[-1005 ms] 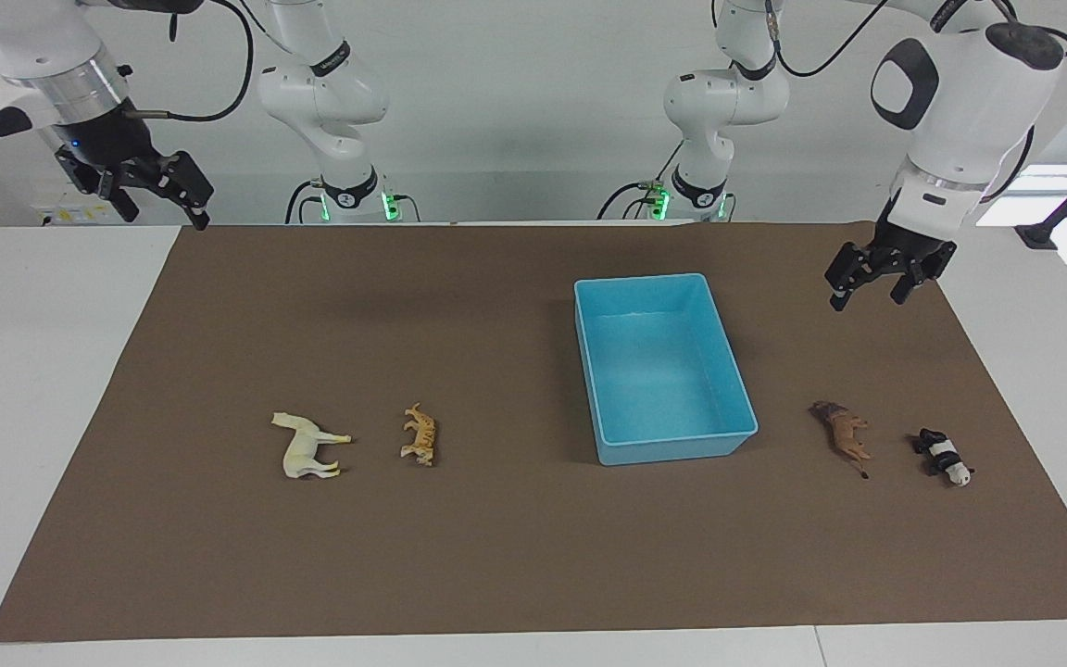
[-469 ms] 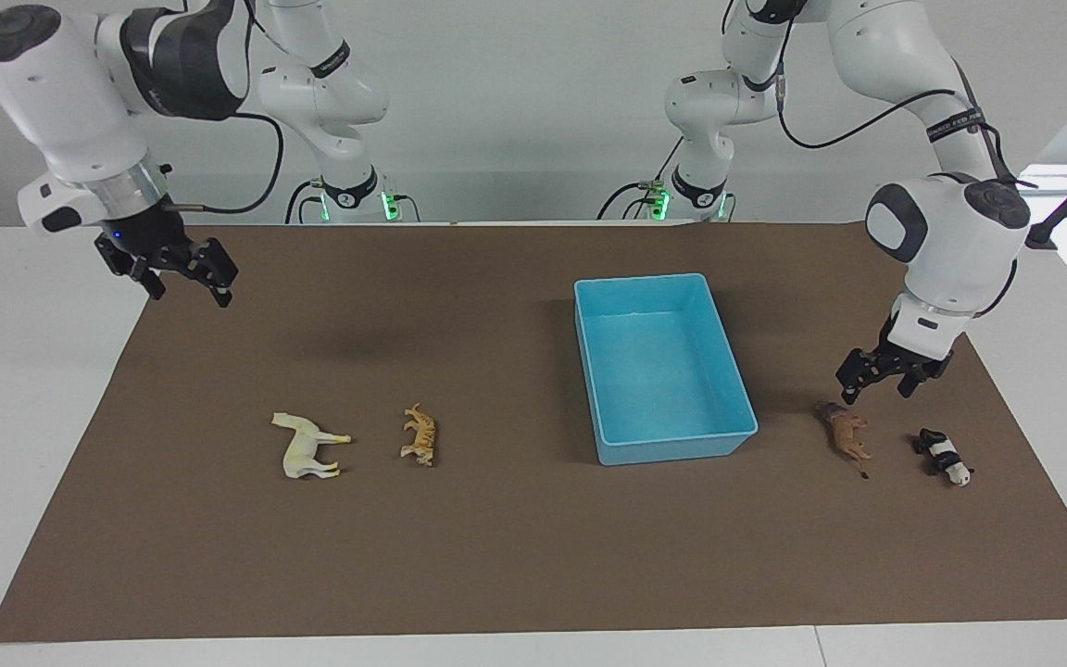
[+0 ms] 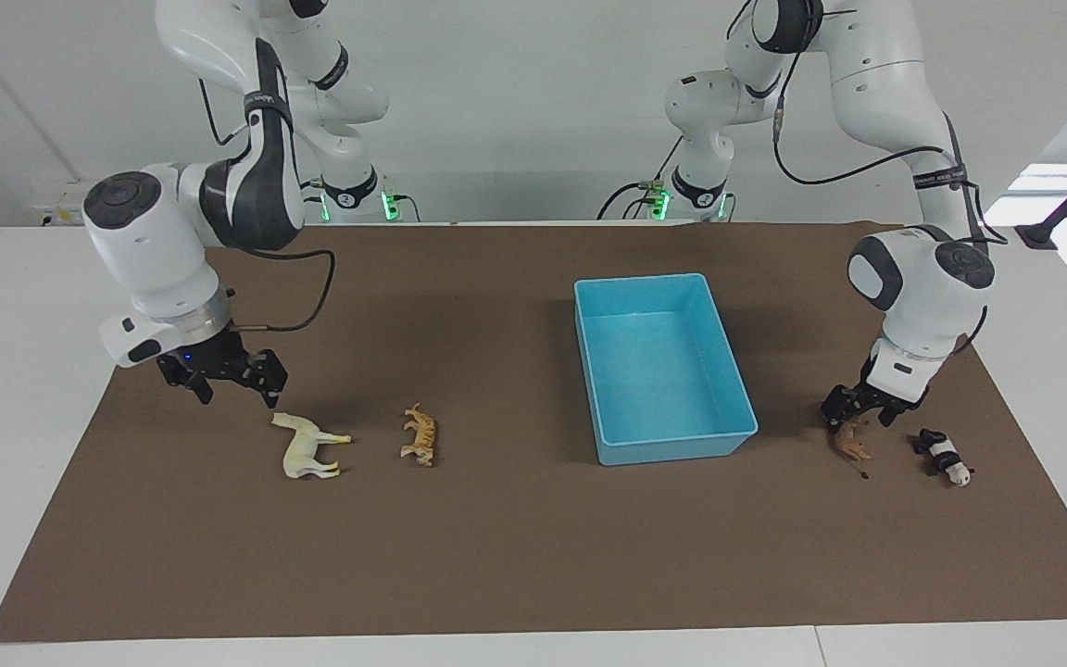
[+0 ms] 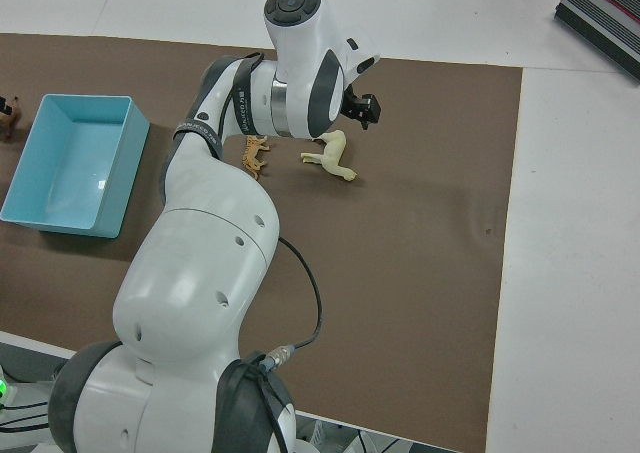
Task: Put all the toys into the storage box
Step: 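Reach the left gripper to the brown horse while the right gripper reaches the cream horse, then grasp the brown horse with the left gripper while the right gripper grasps the cream horse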
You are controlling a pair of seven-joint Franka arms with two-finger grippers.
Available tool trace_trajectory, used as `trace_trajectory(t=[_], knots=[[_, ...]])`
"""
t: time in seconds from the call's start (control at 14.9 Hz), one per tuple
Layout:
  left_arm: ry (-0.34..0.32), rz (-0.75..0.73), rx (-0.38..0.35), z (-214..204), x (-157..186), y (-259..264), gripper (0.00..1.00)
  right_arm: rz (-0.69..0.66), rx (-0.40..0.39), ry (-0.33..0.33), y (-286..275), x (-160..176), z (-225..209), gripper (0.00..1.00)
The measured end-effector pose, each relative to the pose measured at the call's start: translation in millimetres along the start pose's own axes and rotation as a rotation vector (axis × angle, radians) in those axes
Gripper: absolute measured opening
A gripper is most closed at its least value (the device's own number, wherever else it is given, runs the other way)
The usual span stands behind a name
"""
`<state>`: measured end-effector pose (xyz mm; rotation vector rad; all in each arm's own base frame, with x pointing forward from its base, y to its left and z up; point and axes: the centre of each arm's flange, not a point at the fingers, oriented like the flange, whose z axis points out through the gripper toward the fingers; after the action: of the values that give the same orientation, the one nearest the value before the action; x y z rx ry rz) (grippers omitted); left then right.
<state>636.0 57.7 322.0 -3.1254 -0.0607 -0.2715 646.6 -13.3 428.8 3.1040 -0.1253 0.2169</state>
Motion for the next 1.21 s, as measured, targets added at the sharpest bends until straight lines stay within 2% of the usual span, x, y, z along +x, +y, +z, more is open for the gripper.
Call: trace_trajectory(t=[0.47, 0.54, 0.6, 0.67, 0.8, 0.87, 1.21], knots=[[-0.013, -0.006, 0.000, 17, -15, -2, 1.00, -0.043, 0.002, 0.003, -28, 21, 59, 1.00], [-0.013, -0.006, 0.000, 18, -15, -2, 0.93, -0.048, 0.002, -0.004, -31, 22, 67, 1.00], [-0.014, -0.006, 0.000, 18, -15, -2, 0.93, -0.051, 0.001, -0.011, -34, 21, 72, 1.00], [-0.014, -0.006, 0.000, 18, -15, -2, 0.89, -0.053, 0.001, -0.017, -35, 21, 77, 1.00], [-0.011, -0.006, 0.000, 17, -15, -3, 0.65, -0.070, 0.000, -0.031, -35, 19, 85, 1.00], [-0.009, -0.006, 0.001, 16, -15, -3, 0.62, -0.087, 0.000, -0.039, -36, 18, 90, 1.00], [-0.001, -0.026, -0.001, 7, -7, 0, 0.62, -0.134, -0.001, -0.087, -36, 6, 113, 1.00]])
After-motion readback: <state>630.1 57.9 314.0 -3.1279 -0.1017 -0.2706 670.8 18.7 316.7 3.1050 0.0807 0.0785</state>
